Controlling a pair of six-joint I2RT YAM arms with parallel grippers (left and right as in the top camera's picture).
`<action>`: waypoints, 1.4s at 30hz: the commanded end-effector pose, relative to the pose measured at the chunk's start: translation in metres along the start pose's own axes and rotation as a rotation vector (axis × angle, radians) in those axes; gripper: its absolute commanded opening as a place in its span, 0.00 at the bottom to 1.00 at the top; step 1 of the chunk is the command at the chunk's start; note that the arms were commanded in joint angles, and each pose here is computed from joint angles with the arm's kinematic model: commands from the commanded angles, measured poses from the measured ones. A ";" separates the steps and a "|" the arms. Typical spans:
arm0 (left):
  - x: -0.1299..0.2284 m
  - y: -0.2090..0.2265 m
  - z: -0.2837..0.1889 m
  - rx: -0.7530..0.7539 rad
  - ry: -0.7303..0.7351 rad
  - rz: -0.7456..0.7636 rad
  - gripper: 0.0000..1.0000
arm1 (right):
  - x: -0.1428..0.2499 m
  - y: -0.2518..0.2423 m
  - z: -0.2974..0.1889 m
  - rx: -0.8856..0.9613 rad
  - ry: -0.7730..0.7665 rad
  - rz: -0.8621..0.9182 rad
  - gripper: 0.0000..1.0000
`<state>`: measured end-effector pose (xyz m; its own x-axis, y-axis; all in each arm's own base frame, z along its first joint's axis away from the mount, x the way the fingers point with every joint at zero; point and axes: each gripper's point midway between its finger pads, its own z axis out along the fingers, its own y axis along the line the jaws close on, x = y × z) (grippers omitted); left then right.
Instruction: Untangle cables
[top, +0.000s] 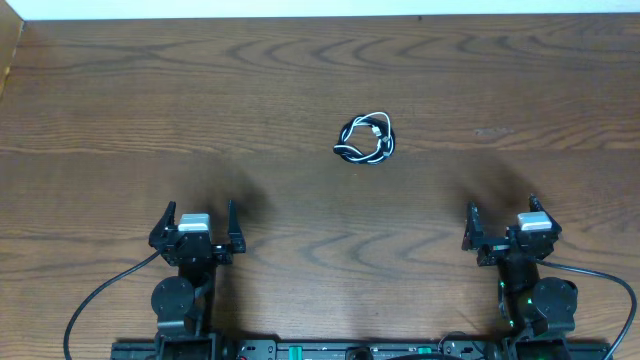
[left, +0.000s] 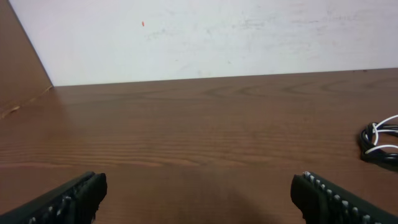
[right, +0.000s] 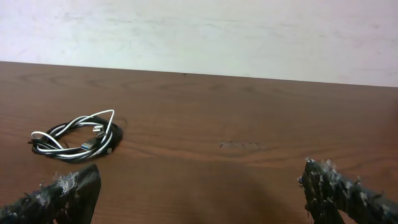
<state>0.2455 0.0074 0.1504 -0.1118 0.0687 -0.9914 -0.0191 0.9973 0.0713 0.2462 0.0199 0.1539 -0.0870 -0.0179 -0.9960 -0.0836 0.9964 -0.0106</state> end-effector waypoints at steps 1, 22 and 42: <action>0.016 -0.002 0.001 0.008 0.056 0.017 1.00 | 0.001 0.002 0.000 -0.008 0.002 -0.002 0.99; 0.017 -0.002 0.001 0.008 0.058 0.017 1.00 | 0.001 0.000 0.000 0.002 0.002 -0.005 0.99; 0.013 -0.002 0.000 0.007 0.053 0.017 1.00 | -0.001 -0.003 0.000 0.021 -0.002 -0.158 0.99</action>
<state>0.2455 0.0074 0.1503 -0.1121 0.0687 -0.9913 -0.0191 0.9973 0.0713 0.2465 0.0165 0.1541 -0.0759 -0.1678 -0.9829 -0.0762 0.9838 -0.1621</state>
